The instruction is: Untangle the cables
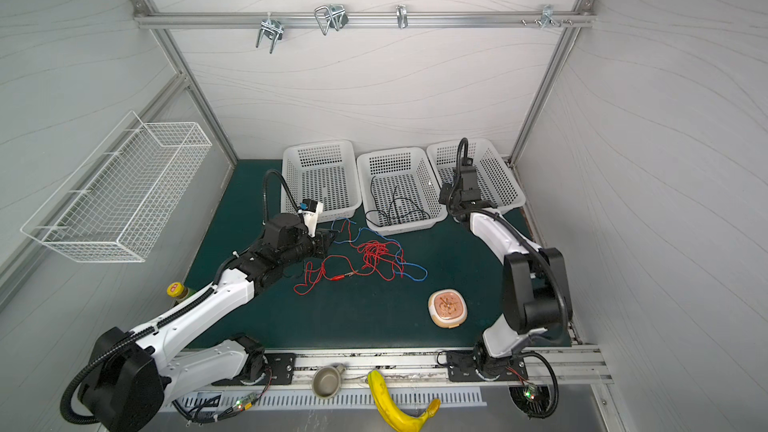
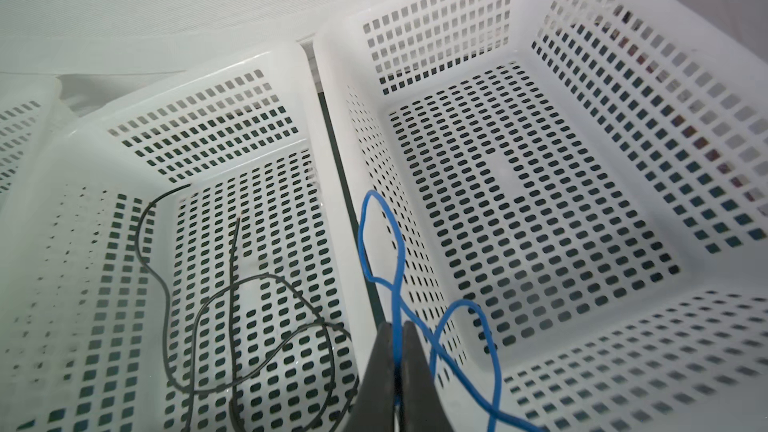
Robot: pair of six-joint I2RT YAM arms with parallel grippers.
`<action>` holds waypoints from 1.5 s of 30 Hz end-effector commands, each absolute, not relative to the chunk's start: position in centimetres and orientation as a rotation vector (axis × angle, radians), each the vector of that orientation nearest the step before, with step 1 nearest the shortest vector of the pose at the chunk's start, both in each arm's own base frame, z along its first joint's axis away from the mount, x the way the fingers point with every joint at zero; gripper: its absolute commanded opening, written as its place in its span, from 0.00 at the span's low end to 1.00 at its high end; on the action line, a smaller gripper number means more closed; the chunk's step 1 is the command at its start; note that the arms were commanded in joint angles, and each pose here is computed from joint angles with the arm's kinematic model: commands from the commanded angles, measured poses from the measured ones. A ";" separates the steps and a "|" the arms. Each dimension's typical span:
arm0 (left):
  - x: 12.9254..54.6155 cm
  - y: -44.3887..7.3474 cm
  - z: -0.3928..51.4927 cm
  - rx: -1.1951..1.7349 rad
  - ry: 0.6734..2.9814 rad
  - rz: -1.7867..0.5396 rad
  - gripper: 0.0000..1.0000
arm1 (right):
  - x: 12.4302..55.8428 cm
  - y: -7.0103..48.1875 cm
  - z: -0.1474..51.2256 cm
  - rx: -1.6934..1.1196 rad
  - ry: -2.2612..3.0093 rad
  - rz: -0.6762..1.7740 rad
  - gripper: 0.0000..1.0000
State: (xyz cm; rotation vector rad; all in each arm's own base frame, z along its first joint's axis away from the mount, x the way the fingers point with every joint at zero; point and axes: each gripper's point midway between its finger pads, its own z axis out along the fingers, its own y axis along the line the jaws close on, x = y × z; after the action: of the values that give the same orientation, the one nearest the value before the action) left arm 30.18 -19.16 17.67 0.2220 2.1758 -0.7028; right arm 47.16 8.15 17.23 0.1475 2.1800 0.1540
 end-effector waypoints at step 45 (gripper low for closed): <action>30.8 -18.8 17.9 0.268 2.148 -0.606 0.00 | 33.9 24.7 22.0 -0.604 2.075 0.905 0.63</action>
State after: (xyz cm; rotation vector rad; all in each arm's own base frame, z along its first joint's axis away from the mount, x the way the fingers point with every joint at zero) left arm 29.94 -18.58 16.32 0.2528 2.2024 -0.6231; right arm 37.15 21.11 19.80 -0.3921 2.1777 0.7543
